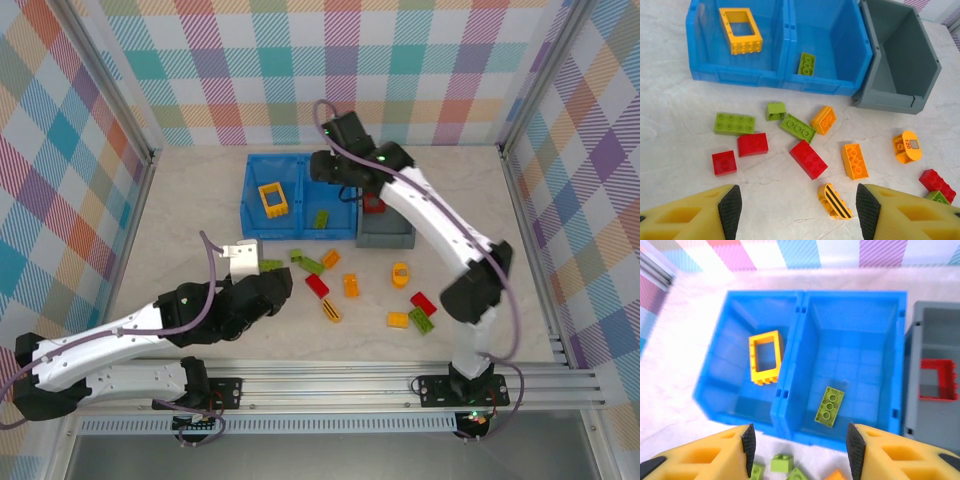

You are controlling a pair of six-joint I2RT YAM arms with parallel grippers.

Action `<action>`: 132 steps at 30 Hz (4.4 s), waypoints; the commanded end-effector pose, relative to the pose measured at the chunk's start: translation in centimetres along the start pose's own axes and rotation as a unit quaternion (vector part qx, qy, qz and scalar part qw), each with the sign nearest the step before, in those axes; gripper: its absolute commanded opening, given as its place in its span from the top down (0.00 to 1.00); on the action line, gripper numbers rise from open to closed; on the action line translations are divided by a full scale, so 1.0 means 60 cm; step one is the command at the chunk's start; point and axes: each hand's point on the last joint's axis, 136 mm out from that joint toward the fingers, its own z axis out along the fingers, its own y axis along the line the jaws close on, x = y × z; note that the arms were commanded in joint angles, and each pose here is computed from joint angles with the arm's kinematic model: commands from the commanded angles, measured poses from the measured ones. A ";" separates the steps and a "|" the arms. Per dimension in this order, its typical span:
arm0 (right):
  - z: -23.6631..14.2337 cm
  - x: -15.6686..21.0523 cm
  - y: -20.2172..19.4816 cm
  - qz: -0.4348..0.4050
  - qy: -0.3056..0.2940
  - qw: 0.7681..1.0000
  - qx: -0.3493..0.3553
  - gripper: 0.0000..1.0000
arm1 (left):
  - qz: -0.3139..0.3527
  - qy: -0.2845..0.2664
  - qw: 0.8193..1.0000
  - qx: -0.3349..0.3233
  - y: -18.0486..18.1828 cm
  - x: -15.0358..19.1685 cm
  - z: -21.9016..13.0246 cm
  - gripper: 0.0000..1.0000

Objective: Sort the legos into containers by color

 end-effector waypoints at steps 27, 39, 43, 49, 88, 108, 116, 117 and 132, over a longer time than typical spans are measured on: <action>-0.320 0.425 -0.113 0.086 0.173 0.966 -0.169 0.29 | -0.178 0.279 0.940 -0.084 -0.100 0.313 0.280 0.37; -0.304 0.429 -0.108 0.084 0.177 0.966 -0.170 0.33 | -0.157 0.245 0.953 -0.086 -0.084 0.288 0.265 0.89; -0.303 0.418 -0.100 0.076 0.171 0.966 -0.178 0.34 | -0.107 0.201 0.969 -0.094 -0.057 0.200 0.212 0.94; -0.273 0.371 -0.050 0.055 0.132 0.965 -0.219 0.36 | -0.099 0.181 0.975 -0.082 0.050 0.031 0.214 0.94; -0.164 0.292 0.118 -0.048 0.061 0.964 -0.253 0.35 | -0.046 0.204 0.971 -0.119 0.122 -0.149 0.446 0.47; -0.141 0.496 -0.364 0.352 0.192 0.888 0.225 0.17 | 0.053 0.060 0.979 0.189 -0.238 0.083 0.059 0.39; -0.086 0.535 -0.382 0.429 0.228 0.852 0.195 0.04 | 0.104 0.075 0.959 0.252 -0.324 0.196 0.022 0.39; -0.081 0.534 -0.383 0.429 0.228 0.852 0.195 0.04 | 0.107 0.077 0.958 0.254 -0.329 0.202 0.021 0.39; -0.029 0.579 -0.419 0.429 0.260 0.834 0.230 0.17 | 0.116 0.077 0.959 0.247 -0.347 0.208 0.023 0.38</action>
